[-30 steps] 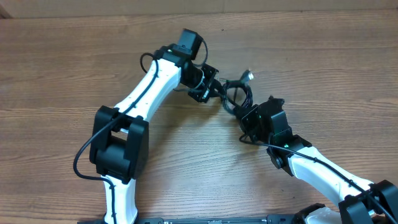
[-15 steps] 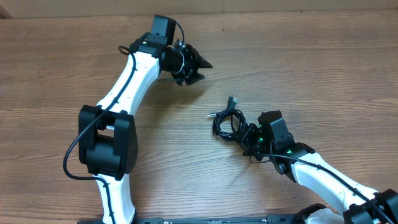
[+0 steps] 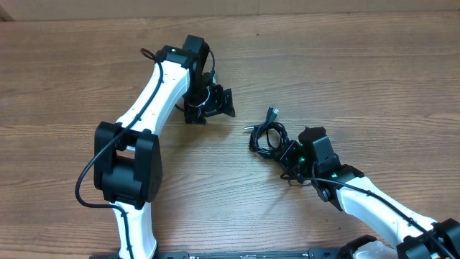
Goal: Untangle cables
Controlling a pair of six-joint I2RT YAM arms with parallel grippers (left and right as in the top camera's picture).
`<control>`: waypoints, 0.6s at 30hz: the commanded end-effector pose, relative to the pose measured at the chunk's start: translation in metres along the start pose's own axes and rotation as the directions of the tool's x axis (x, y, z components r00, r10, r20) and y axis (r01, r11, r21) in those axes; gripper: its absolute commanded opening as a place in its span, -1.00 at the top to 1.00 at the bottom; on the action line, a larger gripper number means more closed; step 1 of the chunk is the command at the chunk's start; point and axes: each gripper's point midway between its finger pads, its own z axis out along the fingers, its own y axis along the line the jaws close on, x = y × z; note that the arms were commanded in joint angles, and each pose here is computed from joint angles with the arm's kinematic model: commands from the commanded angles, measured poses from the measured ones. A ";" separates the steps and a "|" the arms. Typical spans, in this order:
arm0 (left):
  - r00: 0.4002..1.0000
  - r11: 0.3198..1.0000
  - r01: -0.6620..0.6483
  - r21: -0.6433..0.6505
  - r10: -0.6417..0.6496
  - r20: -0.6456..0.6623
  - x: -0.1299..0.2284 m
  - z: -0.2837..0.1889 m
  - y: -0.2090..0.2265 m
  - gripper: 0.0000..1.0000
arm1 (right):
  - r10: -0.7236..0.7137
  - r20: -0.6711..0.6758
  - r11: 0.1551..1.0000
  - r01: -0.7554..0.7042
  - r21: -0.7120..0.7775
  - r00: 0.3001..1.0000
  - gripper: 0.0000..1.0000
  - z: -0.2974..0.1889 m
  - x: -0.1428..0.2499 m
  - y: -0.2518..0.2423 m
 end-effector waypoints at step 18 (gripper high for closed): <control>0.994 0.995 -0.099 -0.016 0.100 0.039 0.016 0.032 -0.045 -0.48 | -0.013 0.034 1.000 0.014 -0.019 0.999 -0.28 -0.004 -0.006 0.006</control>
